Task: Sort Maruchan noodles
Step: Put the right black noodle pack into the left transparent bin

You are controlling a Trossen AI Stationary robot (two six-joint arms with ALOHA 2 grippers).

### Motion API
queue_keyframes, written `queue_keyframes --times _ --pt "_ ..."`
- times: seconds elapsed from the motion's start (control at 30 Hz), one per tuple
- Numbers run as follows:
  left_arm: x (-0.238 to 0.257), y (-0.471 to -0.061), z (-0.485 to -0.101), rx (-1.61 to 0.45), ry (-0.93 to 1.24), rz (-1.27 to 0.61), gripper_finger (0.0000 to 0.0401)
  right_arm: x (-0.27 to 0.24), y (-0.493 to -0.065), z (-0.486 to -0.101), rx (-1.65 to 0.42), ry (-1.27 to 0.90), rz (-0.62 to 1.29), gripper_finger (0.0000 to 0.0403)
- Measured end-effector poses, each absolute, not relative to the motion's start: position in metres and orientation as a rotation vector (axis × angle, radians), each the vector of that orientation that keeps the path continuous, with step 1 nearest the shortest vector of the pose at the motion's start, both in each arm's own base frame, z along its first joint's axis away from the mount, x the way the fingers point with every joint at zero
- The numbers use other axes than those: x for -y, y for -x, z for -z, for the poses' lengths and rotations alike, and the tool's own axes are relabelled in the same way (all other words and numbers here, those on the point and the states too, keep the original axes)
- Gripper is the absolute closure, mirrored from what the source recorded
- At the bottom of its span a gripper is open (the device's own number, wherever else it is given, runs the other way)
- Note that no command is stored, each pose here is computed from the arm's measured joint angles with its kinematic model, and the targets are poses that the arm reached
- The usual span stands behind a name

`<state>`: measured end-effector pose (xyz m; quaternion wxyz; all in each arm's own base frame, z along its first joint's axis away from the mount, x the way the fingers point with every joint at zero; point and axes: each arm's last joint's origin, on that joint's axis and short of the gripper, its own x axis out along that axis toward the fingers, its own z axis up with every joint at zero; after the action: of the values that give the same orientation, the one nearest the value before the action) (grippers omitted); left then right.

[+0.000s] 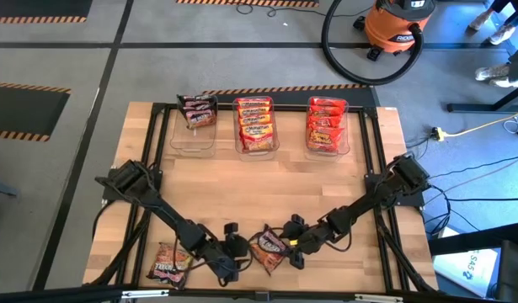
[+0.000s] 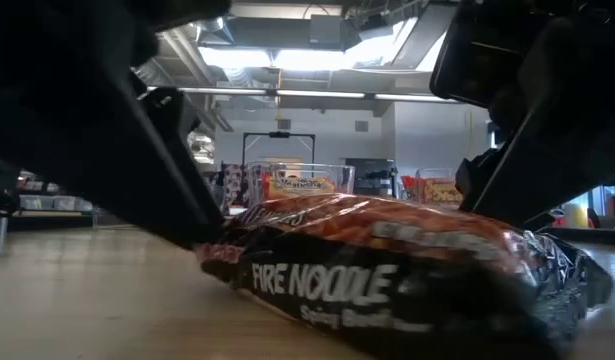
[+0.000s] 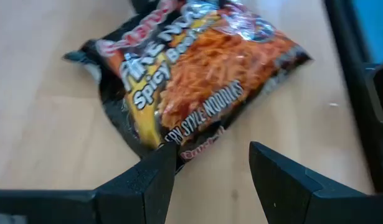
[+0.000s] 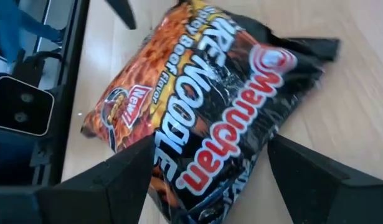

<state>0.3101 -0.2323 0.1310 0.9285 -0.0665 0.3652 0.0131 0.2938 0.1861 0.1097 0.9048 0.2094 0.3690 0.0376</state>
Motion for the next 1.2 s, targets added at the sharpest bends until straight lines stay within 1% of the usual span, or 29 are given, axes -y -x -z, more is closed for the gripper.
queue_keyframes --times 0.17,0.27,0.37,0.5,0.7,0.8,1.0,1.2 --pt "0.222 -0.312 -0.128 -0.782 0.097 -0.087 0.0205 -0.187 -0.296 -0.112 -0.742 -0.458 -0.108 0.0111" --pt "0.213 -0.308 -0.129 -0.848 0.073 -0.119 0.0205 -0.178 -0.298 -0.125 -0.735 -0.533 -0.073 0.0111" --pt "0.207 -0.301 -0.141 -0.885 0.075 -0.147 0.0205 -0.165 -0.296 -0.139 -0.76 -0.567 -0.015 0.0111" --pt "0.208 -0.296 -0.163 -0.829 0.105 -0.136 0.0205 -0.151 -0.294 -0.155 -0.791 -0.617 -0.001 0.0111" --pt "0.22 -0.3 -0.171 -0.69 0.131 -0.117 0.0205 -0.148 -0.302 -0.148 -0.818 -0.737 -0.034 0.0111" --pt "0.227 -0.302 -0.159 -0.682 0.118 -0.105 0.0205 -0.154 -0.307 -0.137 -0.824 -0.811 -0.056 0.0111" --pt "0.23 -0.306 -0.129 -0.726 0.113 -0.137 0.0205 -0.157 -0.314 -0.115 -0.826 -0.917 -0.013 0.0111" --pt "0.232 -0.309 -0.115 -0.733 0.124 -0.163 0.0205 -0.158 -0.317 -0.113 -0.793 -0.938 -0.025 0.0111"
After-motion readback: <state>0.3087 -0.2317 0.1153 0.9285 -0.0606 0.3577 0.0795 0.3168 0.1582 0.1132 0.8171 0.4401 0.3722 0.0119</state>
